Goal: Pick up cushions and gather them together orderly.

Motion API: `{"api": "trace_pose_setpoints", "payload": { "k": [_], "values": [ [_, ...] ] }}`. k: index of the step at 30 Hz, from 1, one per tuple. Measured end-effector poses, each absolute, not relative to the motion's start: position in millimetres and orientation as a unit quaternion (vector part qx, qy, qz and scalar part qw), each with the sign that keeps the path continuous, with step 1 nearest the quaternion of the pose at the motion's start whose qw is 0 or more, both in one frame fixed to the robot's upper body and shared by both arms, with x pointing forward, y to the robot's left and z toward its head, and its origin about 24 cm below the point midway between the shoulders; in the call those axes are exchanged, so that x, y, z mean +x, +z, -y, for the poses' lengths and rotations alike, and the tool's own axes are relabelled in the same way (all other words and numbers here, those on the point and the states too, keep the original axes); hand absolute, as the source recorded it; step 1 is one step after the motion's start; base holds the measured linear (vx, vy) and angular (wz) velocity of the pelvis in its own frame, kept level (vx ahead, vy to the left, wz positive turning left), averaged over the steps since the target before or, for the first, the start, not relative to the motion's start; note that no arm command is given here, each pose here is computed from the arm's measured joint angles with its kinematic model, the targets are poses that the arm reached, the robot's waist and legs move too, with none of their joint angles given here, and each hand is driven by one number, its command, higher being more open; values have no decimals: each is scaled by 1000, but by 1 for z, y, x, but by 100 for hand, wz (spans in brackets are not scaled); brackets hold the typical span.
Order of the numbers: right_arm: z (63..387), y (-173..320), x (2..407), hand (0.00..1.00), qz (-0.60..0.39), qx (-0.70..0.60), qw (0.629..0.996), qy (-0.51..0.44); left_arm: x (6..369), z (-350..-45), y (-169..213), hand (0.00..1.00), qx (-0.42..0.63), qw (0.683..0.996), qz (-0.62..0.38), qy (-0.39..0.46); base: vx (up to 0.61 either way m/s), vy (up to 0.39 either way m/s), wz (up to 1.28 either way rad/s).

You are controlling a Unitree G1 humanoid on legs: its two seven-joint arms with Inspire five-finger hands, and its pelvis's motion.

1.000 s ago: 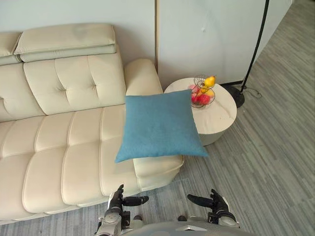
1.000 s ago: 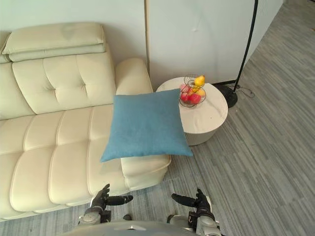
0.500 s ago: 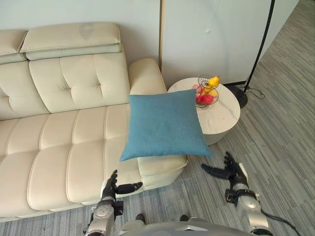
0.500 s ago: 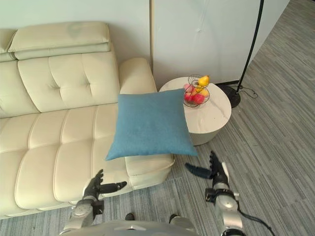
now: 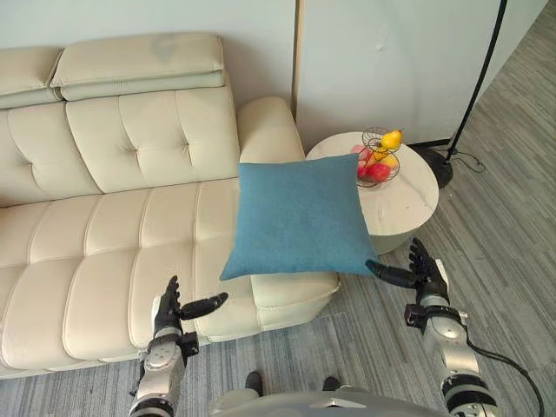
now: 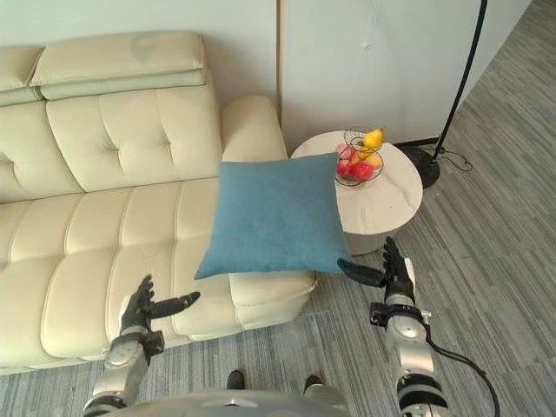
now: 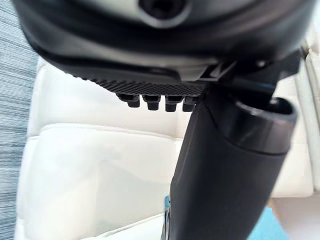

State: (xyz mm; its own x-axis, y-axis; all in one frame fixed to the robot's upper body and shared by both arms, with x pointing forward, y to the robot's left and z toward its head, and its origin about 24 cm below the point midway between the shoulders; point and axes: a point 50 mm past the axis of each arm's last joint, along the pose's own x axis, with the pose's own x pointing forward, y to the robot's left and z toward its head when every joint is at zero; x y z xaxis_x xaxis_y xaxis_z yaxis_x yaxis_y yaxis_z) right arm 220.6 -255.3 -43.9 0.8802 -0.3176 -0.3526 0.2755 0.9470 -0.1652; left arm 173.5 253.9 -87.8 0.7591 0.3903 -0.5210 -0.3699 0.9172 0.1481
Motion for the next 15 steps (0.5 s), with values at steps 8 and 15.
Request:
{"api": "trace_pose_setpoints", "payload": {
  "k": [8, 15],
  "values": [
    [244, -22, 266, 100, -149, -24, 977, -152, 223, -239, -60, 100, -2, 958, -210, 193, -18, 5, 18],
    [219, 6, 304, 100, -102, 6, 987, -125, 261, -211, -37, 100, -7, 976, -163, 144, -115, 23, 1]
  ]
}}
